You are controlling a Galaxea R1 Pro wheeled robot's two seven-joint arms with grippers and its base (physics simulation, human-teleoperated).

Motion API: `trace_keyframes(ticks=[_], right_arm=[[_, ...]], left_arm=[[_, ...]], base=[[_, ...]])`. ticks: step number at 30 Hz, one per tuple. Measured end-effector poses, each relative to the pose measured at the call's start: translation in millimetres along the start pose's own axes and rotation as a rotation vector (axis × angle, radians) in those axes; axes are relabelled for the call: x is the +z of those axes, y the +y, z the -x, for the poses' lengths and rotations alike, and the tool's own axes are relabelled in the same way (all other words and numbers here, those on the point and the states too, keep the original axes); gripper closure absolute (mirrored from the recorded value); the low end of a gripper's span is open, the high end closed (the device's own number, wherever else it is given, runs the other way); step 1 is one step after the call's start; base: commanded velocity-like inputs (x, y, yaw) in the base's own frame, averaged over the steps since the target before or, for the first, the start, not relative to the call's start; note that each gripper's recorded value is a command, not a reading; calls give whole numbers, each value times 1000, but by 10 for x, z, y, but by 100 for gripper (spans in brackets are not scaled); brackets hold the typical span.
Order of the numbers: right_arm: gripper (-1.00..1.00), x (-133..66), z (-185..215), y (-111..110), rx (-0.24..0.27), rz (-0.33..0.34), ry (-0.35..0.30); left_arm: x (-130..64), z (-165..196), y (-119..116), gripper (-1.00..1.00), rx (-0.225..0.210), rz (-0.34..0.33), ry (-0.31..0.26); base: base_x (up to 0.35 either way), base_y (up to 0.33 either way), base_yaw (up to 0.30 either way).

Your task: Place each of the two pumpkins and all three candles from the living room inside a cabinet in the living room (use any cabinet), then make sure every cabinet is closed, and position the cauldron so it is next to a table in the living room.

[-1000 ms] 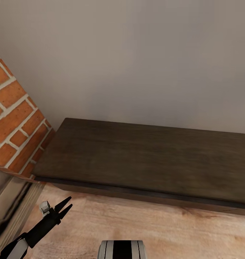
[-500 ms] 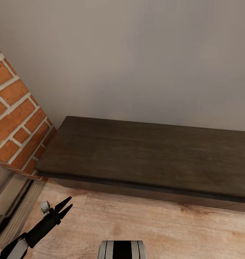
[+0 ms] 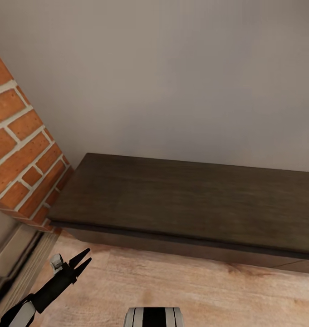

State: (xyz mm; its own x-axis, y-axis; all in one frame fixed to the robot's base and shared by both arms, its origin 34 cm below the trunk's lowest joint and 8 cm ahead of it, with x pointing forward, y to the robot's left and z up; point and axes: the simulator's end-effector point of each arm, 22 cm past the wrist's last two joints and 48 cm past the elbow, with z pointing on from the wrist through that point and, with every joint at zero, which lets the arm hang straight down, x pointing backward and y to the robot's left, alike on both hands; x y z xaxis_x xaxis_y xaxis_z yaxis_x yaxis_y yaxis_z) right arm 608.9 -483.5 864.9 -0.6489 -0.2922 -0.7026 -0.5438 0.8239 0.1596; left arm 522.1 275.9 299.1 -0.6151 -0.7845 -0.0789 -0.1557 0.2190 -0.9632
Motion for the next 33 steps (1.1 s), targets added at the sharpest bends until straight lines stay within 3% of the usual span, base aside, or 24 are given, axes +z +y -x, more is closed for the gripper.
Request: trace_keyframes(ticks=[11,17,33], right_arm=[[100,-164,38,84,-14,-8,-23],[100,-161,36,81,-14,-9,-22],[100,-496,102,257,-42,-25,-70]], left_arm=[[6,45,-137,-100,17,-22,-6],[5,46,-137,-100,17,-22,-6],[11,125,-413,-100,50,-67,-19]], base=[[0,0,0],[0,0,0],[0,0,0]])
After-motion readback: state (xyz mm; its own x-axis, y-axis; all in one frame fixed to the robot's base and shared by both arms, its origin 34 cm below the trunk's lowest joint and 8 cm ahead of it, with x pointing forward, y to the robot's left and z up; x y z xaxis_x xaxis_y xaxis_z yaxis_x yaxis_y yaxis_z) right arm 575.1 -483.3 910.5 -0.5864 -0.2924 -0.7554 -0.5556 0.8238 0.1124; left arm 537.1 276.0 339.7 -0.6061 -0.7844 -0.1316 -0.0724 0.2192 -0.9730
